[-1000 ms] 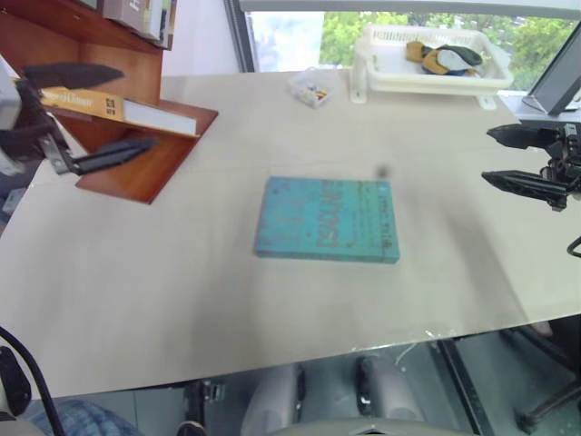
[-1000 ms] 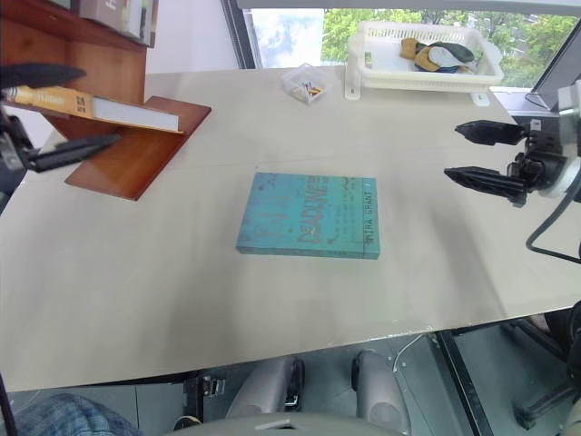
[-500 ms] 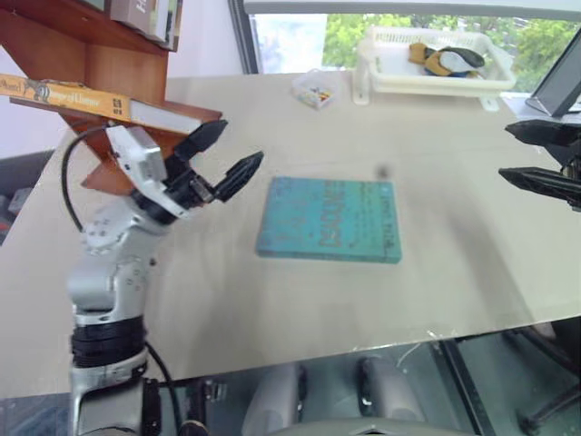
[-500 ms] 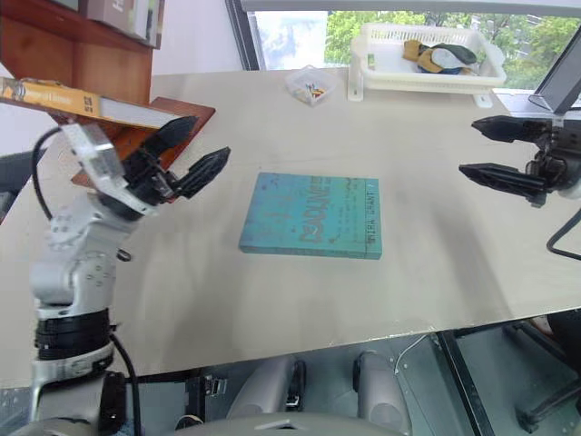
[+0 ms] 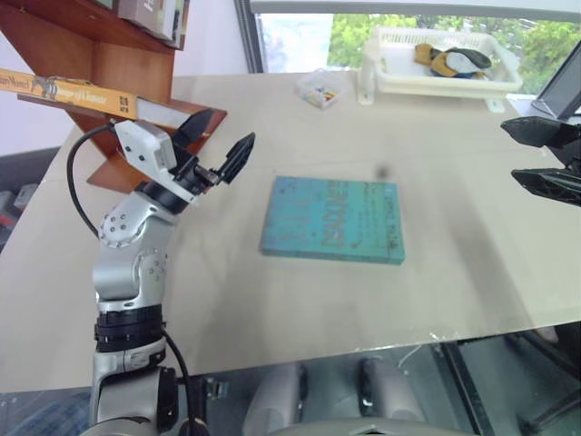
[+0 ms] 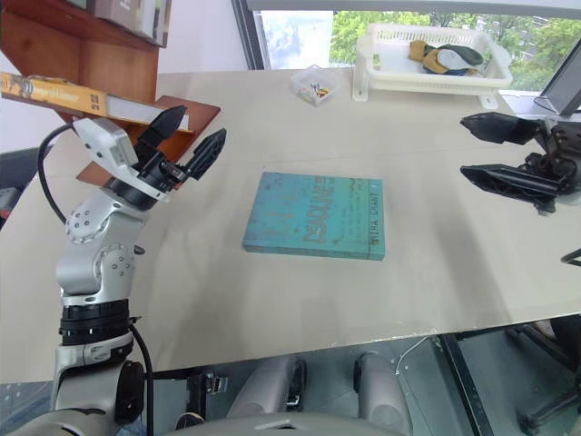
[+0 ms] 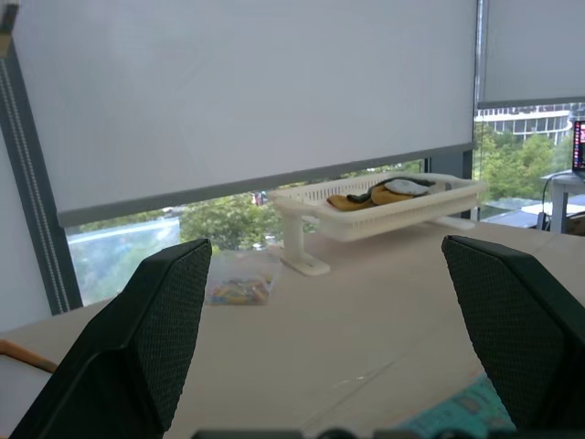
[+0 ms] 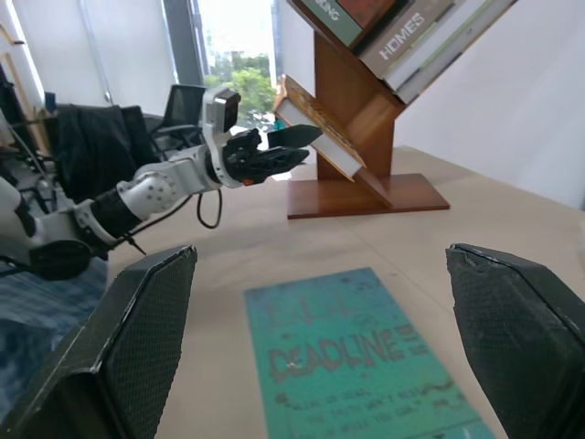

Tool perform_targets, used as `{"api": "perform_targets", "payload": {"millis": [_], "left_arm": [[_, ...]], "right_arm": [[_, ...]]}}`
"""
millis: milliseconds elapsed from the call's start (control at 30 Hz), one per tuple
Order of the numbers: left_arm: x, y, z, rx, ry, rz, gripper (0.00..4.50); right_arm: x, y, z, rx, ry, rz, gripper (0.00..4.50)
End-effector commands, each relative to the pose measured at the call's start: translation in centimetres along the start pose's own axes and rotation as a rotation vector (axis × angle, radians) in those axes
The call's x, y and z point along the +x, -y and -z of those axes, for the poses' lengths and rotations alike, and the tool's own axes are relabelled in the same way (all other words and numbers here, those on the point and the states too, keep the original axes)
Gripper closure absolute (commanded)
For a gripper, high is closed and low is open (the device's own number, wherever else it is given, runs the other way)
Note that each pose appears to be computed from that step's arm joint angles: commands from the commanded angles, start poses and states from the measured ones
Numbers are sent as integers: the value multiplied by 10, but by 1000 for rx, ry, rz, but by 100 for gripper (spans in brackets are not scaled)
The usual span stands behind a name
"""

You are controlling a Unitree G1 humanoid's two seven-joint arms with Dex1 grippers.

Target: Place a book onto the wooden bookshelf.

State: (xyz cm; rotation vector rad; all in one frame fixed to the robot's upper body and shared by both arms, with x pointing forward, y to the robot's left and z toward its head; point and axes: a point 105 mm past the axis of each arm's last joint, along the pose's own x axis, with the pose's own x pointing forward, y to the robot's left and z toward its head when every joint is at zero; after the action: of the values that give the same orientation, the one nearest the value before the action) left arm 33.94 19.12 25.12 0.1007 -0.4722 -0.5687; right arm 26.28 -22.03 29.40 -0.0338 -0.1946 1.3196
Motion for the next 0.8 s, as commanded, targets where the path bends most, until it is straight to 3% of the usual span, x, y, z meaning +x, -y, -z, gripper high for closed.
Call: {"api": "perform_targets", "payload": {"millis": [33,233,533,667,800], "left_arm": [[1,-11,-12,55,35,-49,7],[-1,-27,-11,103,29,-140,7],[-8,-70,-26,176,126,-409,7],[-7,-66,-18,160,109,-402,7],[-3,-43,-12,109,92,-285,7]], "right_arm": [[-2,-5,-13,-50,19,-8,0],[-2,-4,-12,-56,13,1,0],[-3,-1,-11,-62,1,14,0],[-3,0,-10,-64,-4,16,0],[-5,1,-6,-53,-18,30,0]]}}
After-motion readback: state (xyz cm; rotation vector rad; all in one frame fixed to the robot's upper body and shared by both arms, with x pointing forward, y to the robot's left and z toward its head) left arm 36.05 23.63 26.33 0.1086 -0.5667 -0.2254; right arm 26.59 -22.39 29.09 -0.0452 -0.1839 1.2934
